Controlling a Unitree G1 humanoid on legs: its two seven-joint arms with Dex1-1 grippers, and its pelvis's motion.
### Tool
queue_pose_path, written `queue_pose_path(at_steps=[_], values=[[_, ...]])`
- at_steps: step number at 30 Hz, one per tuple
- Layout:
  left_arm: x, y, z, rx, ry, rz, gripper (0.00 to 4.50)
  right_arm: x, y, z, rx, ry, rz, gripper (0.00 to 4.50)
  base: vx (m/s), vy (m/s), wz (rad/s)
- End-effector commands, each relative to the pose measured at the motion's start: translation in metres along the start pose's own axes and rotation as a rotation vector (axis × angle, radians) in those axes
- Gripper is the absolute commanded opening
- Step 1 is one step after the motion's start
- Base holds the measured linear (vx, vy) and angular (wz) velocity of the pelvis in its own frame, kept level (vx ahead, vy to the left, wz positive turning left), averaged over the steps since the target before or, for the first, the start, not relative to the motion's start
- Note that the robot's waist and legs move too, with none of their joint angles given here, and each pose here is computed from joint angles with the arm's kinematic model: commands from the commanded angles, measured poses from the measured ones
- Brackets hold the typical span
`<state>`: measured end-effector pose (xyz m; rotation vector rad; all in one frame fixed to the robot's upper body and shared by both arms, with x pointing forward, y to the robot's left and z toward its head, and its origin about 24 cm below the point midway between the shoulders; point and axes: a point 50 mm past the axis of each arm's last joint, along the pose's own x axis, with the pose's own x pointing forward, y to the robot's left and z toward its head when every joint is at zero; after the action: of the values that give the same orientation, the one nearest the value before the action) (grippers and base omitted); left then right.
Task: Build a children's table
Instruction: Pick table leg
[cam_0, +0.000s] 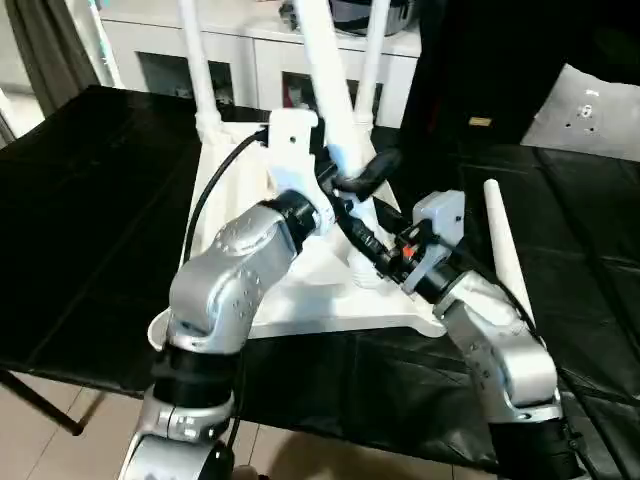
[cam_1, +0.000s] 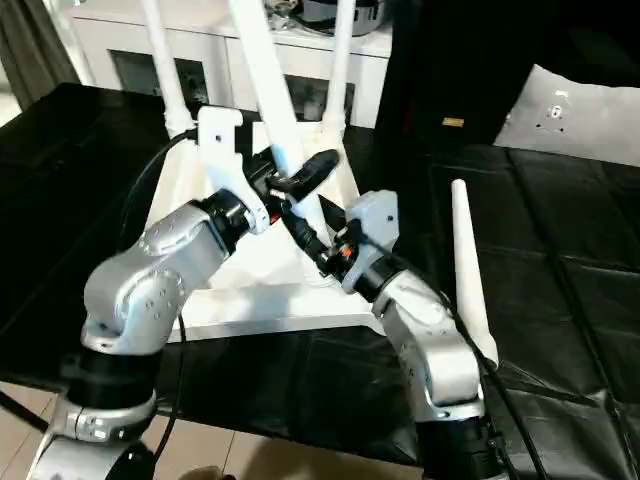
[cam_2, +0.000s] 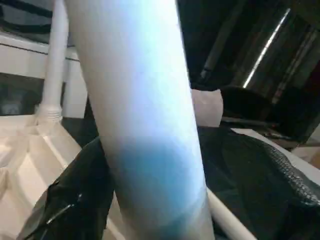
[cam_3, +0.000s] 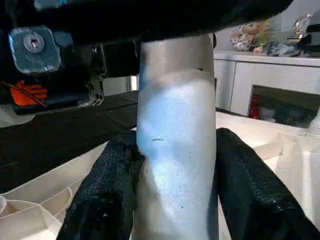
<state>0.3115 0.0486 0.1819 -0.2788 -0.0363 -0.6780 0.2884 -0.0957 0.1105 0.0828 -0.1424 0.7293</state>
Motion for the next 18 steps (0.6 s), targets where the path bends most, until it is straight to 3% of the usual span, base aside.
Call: queue_pose_path(at_steps=[1, 8, 18], values=[[0.004, -0.0139, 0.0006, 0.005, -0.019, -0.041, 3.21, 0.0031, 0.0026, -0.001, -0.021, -0.004, 0.007, 1.87, 0.0, 0.0, 0.0], [0.0035, -0.0123, 0.0008, 0.041, -0.039, -0.009, 2.54, 0.0061, 0.0017, -0.0013, -0.031, -0.02, -0.001, 1.87, 0.0, 0.0, 0.0], [0.0031, -0.011, 0.0004, 0.048, -0.05, -0.001, 1.95, 0.0083, 0.0017, -0.0023, -0.039, -0.028, 0.004, 1.87, 0.0, 0.0, 0.0]])
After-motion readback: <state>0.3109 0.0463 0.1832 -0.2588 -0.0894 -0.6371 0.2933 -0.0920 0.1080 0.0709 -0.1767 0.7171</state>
